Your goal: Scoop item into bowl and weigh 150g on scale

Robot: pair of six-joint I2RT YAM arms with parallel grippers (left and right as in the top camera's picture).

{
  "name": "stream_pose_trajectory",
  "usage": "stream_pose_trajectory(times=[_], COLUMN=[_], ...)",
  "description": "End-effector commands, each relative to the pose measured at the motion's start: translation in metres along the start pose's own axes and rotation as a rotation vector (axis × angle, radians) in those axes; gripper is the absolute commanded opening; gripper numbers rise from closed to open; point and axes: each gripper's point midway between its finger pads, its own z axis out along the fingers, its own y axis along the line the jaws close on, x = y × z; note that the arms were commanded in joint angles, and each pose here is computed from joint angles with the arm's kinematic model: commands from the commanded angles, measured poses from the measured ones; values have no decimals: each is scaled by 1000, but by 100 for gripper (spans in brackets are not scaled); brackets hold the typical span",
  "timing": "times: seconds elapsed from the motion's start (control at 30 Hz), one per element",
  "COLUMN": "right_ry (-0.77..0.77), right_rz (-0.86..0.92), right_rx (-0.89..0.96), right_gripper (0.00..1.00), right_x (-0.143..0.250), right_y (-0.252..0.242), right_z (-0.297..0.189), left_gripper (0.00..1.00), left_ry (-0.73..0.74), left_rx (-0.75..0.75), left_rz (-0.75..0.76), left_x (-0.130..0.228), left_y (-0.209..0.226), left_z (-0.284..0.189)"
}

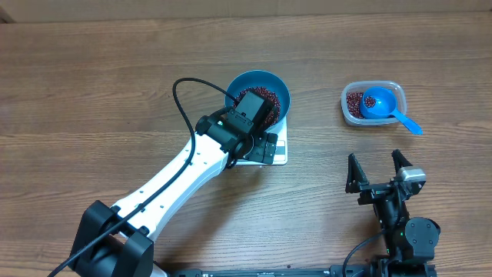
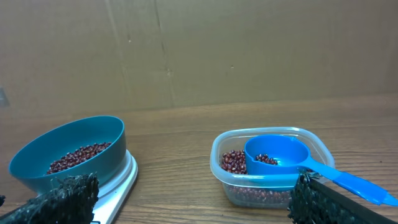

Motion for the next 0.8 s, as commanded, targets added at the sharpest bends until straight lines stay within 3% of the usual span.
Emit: stream_pose_trajectory(times=[0.0,0.47,0.77], right_ry=[-7,-7,-7], right_rz=[-2,-2,-2], right_rx=[8,8,8], right_gripper=[100,100,100], right_x=[1,1,1], right_y=[-2,-2,-2], right_z=[0,0,0], left_gripper=[100,99,99], left_ry=[6,-29,-229], left_rx=[0,14,37], left_rz=[12,10,-11], left_x=[1,-4,-26], left_y=[-1,-2,6], left_z=[2,-11,-79])
